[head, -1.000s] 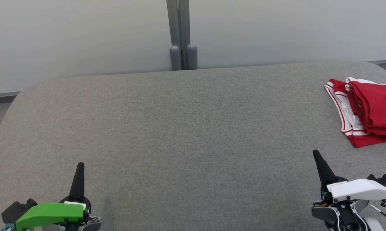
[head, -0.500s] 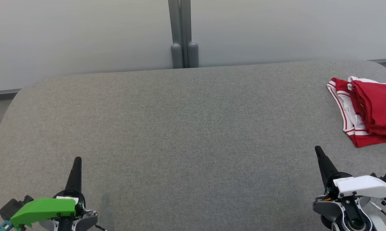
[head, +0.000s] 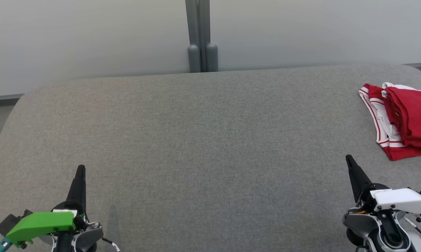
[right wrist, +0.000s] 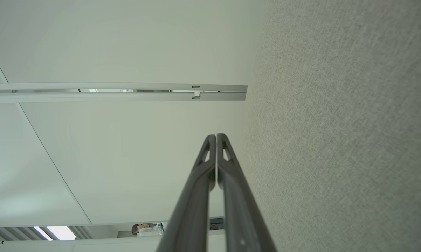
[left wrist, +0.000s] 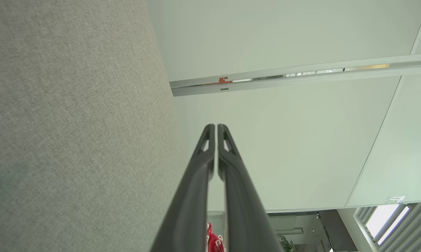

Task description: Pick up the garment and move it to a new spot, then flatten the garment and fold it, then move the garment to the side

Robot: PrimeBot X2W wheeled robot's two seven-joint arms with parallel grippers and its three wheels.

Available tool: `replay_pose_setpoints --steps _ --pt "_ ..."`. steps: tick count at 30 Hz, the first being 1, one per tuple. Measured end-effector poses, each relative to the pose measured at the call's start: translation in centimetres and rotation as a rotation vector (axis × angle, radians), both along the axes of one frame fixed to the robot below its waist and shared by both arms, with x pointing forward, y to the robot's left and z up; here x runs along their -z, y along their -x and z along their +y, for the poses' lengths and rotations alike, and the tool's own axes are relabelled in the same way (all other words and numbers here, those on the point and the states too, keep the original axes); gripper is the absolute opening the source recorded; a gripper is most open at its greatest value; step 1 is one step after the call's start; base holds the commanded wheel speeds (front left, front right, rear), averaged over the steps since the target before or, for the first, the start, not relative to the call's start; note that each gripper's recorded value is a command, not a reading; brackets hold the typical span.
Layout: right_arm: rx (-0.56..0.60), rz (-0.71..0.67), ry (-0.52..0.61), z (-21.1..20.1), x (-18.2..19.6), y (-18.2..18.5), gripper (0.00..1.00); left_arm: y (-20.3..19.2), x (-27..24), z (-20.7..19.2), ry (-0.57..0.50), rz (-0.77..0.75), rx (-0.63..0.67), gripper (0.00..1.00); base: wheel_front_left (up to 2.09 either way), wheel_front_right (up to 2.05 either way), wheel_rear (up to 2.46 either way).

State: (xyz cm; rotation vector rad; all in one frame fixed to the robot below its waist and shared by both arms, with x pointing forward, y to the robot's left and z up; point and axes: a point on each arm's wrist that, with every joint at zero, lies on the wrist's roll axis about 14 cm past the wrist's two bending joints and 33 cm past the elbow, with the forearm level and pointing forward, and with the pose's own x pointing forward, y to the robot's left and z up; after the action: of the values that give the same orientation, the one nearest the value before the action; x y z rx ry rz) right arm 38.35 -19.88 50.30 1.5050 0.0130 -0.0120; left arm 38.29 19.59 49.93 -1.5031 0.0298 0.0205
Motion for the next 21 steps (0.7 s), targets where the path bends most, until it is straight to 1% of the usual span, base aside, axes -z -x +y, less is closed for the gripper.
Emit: replay_pose_setpoints --steps 10,21 --pt "0.002 -0.007 -0.065 -0.16 -0.15 -0.37 0.00 -0.39 -0.36 0.31 0.067 -0.016 -0.004 0.00 0.00 0.00 0.00" --pt "0.003 -0.011 -0.069 -0.16 -0.29 -0.48 0.00 -0.42 -0.42 0.39 0.072 -0.019 -0.006 0.00 0.00 0.00 0.00"
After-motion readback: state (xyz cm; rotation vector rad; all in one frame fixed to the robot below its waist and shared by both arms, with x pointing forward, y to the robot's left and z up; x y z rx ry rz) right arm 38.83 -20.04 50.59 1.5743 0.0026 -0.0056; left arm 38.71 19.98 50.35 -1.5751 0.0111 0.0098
